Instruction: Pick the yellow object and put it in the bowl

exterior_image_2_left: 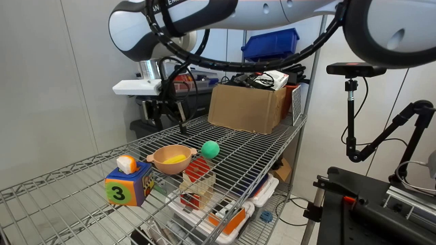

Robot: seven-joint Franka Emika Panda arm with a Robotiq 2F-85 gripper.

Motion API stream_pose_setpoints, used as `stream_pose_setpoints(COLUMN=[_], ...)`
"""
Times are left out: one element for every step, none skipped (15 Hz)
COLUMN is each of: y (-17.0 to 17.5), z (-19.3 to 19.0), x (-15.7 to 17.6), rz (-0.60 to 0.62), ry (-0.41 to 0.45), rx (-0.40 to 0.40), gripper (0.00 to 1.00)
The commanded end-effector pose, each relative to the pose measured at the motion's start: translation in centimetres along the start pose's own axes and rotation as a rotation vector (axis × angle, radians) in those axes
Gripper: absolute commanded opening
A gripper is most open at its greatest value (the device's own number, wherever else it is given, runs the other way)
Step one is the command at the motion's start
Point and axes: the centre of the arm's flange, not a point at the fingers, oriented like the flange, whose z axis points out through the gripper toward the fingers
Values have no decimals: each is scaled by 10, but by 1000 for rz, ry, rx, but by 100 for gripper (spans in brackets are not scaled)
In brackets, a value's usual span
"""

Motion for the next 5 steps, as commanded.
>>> stream_pose_setpoints(y=[2,2,2,2,3], z=[0,0,0,2,2], x=[-4,-5,-5,-5,-5], rz=[-30,-35,-33,-32,-32], ry=[-28,-35,-34,-34,-33], rx=[-17,-22,-23,-24,-25], gripper=[100,100,100,100,100])
